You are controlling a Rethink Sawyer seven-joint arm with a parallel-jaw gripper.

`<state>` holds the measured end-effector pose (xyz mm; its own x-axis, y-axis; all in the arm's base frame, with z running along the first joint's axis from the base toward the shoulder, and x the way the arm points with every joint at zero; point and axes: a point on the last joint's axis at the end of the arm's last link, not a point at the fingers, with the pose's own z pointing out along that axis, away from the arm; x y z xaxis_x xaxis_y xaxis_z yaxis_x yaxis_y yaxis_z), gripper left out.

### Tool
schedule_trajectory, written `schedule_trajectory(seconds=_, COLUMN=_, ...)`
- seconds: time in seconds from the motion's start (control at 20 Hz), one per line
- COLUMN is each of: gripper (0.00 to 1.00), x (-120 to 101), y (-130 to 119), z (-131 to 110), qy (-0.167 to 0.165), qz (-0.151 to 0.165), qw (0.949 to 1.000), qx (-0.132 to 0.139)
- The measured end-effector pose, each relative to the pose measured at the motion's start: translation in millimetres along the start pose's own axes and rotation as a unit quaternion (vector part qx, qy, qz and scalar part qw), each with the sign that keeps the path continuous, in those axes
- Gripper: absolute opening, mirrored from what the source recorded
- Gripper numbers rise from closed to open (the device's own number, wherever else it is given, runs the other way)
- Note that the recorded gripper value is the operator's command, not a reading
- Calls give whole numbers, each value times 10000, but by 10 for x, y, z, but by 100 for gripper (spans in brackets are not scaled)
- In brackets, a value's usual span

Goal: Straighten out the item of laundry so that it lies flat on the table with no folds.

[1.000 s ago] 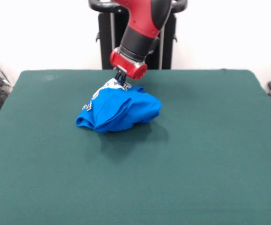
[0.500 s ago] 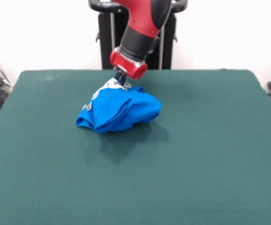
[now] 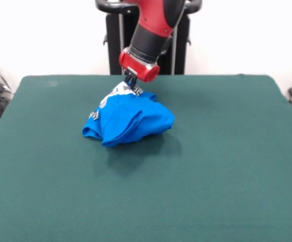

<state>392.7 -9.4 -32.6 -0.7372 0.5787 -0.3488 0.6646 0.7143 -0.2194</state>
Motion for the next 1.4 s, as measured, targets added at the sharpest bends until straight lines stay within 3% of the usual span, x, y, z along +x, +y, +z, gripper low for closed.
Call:
schedule_trajectory(seconds=0.35, gripper=0, x=-232, y=52, z=-94, qy=391, qz=160, qw=9990, qx=125)
schedule_trajectory(seconds=0.7, gripper=0, x=-430, y=190, z=-133, qy=468, qz=168, qw=9987, qx=114)
schedule_trajectory(seconds=0.75, gripper=100, x=-473, y=236, z=-149, qy=430, qz=157, qw=9989, qx=79)
schedule_trajectory(seconds=1.05, gripper=100, x=-515, y=273, z=-180, qy=623, qz=173, qw=9978, qx=160)
schedule_trajectory(seconds=1.4, gripper=100, x=-603, y=314, z=-378, qy=1516, qz=370, qw=9869, qx=402)
